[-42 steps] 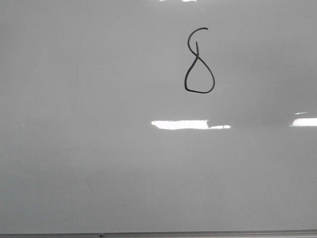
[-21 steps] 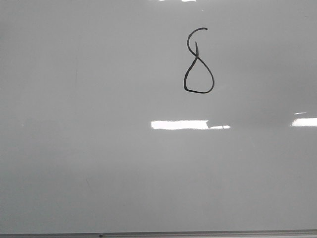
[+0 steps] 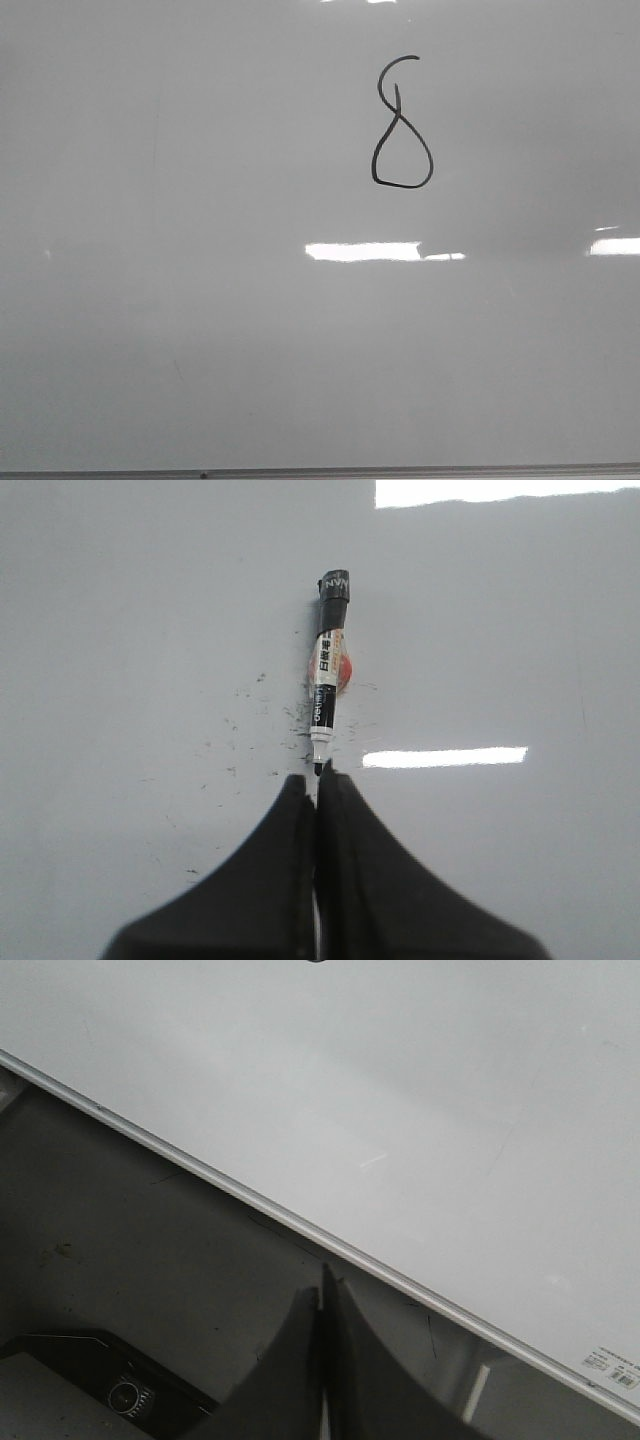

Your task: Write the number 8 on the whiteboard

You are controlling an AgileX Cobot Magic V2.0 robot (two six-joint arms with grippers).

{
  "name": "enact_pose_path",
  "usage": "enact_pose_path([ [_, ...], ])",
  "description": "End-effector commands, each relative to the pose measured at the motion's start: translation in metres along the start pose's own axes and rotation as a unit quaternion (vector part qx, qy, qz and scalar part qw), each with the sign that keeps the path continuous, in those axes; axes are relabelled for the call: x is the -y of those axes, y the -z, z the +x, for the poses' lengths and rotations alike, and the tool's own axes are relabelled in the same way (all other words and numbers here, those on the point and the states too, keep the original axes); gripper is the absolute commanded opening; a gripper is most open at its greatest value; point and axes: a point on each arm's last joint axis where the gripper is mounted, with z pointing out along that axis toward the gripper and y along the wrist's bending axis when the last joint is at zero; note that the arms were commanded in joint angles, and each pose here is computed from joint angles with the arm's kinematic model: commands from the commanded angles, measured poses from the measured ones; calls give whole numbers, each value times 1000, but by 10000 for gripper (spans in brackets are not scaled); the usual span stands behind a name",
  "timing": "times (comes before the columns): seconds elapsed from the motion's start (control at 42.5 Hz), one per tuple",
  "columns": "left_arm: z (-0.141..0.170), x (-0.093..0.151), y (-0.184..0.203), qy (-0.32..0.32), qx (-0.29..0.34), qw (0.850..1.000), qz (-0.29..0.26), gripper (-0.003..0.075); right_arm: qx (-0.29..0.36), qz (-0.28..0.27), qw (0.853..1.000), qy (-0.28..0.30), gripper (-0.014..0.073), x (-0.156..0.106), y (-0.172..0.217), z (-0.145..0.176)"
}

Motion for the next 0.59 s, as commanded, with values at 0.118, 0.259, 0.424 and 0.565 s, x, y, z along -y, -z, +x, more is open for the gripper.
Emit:
enact_pose_path([
  [0.118,-4,0,1,8,42,999,4,-21,38,6,999,1,-69,1,4,-9],
  [0.259,-4,0,1,12,46,999,4,-21,38,6,999,1,-69,1,4,-9],
  [0.424,-8,0,2,16,66,998,3,-20,38,6,999,1,-69,1,4,-9],
  [0.565,-8,0,2,16,66,998,3,-21,38,6,999,1,-69,1,4,-9],
])
